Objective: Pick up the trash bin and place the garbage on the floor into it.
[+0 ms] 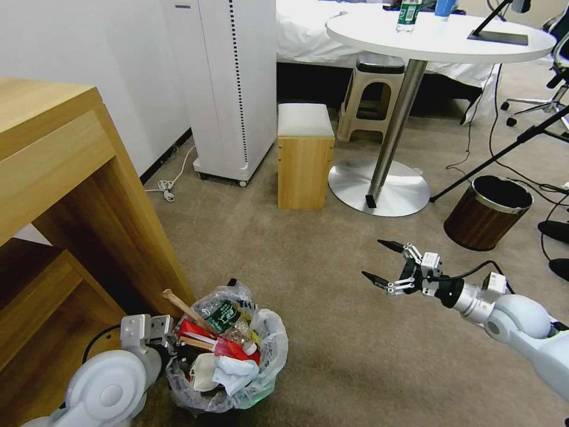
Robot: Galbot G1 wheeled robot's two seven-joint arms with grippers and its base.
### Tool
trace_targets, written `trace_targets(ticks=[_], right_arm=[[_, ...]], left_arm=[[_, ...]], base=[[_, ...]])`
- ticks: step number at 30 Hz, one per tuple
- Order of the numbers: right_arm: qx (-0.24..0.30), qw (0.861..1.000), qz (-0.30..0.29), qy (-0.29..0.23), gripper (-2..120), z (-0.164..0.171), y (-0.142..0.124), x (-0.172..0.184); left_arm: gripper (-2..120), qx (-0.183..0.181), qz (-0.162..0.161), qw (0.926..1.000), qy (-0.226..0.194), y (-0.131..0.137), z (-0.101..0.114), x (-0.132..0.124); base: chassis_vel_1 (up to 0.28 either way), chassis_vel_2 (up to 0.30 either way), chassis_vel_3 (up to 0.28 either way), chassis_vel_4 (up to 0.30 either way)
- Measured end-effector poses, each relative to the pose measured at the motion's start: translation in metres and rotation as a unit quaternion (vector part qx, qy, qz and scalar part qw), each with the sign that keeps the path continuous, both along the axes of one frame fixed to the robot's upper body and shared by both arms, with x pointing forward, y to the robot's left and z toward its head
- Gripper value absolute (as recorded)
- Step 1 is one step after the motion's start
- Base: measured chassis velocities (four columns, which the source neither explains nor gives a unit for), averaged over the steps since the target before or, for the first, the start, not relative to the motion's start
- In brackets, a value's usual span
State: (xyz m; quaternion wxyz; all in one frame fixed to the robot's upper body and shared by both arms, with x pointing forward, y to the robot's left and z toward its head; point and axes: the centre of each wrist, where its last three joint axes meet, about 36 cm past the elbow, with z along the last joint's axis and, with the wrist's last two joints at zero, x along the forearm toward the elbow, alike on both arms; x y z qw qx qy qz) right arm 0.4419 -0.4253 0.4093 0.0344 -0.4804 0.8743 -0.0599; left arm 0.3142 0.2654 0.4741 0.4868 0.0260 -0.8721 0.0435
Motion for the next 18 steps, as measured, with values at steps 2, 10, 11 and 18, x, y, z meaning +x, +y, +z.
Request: trace_targets(ticks=[2,10,11,18], right_arm=[[0.001,1.0,0.001,0.002,100,-0.006,0.002,0.001],[0.005,1.0,0.004,0.003,100,-0.014,0.007,0.002],[0.004,1.0,0.004,0.003,100,-0.016,0.007,0.002],[0.004,1.0,0.005,0.004,100,-0.023,0.006,-0.001]], left_arm=[[0,0.003,0.004,1.0,0.004,-0.001,-0.006,0.001],[0,0.013,0.007,0.9998,0.012,0.0,-0.014,0.002],[0,0.015,0.008,0.9998,0.014,0.0,-0.017,0.002],[0,0.018,0.011,0.9995,0.021,-0.003,-0.028,0.004]], base=[[0.0,0.0,0.0,0.0],[0.0,0.0,0.0,0.0],[0.0,0.0,0.0,0.0],[0.0,0.0,0.0,0.0]])
